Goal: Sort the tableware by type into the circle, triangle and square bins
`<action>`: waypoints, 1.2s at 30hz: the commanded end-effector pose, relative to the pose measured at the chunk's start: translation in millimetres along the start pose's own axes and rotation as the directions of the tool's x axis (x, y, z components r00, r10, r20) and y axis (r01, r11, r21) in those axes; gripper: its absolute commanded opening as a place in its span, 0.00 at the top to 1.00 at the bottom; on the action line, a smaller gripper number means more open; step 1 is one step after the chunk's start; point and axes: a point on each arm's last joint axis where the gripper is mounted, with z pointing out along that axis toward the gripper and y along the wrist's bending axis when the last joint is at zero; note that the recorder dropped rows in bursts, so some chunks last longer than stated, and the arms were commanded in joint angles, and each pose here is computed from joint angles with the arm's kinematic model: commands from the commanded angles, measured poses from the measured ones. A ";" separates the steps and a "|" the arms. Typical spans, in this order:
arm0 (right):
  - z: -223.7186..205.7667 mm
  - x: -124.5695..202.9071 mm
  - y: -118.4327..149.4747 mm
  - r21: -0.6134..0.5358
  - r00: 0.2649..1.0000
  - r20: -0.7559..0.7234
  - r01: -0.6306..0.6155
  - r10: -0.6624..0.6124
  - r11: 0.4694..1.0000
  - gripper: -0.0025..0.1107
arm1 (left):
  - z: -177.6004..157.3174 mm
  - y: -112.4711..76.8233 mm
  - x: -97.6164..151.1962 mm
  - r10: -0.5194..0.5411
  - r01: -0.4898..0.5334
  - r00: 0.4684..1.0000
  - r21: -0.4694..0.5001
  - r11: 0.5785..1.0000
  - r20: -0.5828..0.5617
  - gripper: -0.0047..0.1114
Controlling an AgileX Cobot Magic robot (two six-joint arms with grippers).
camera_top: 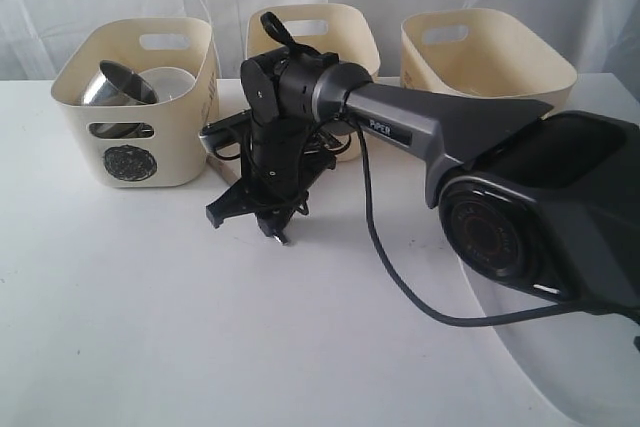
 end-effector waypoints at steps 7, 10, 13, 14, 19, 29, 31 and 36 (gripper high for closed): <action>36.7 11.9 -0.2 -0.031 0.993 -0.104 0.052 -0.055 0.998 0.98 | 0.2 -0.5 0.8 -0.002 0.002 1.000 0.009 1.000 0.000 0.96; 35.7 11.9 -0.7 -0.024 0.993 -0.105 0.047 -0.050 0.999 0.98 | 0.2 -0.5 0.8 -0.002 0.002 1.000 0.009 1.000 0.000 0.96; 23.4 10.0 -0.6 -0.021 0.995 -0.091 0.034 -0.036 0.999 0.98 | 0.2 -0.5 0.8 -0.002 0.002 1.000 0.009 1.000 0.000 0.96; 19.0 9.1 -0.7 -0.017 0.996 -0.083 0.028 -0.030 0.999 0.98 | 0.2 -0.5 0.8 -0.002 0.002 1.000 0.009 1.000 0.000 0.96; -1.7 8.4 -6.5 0.054 0.997 -0.077 0.017 -0.012 0.998 0.98 | 0.2 -0.5 0.8 -0.002 0.002 1.000 0.009 1.000 0.000 0.96; -28.3 5.8 -8.7 0.087 0.999 -0.038 0.022 -0.019 0.996 0.98 | 0.2 -0.5 0.8 -0.002 0.002 1.000 0.009 1.000 0.000 0.96; -38.1 4.8 -9.9 0.103 0.999 -0.020 0.027 -0.025 0.994 0.98 | 0.2 -0.5 0.8 -0.002 0.002 1.000 0.009 1.000 0.000 0.96; -55.7 3.4 -10.1 0.112 0.999 0.015 0.027 -0.029 0.993 0.98 | 0.2 -0.5 0.8 -0.002 0.002 1.000 0.009 1.000 0.000 0.96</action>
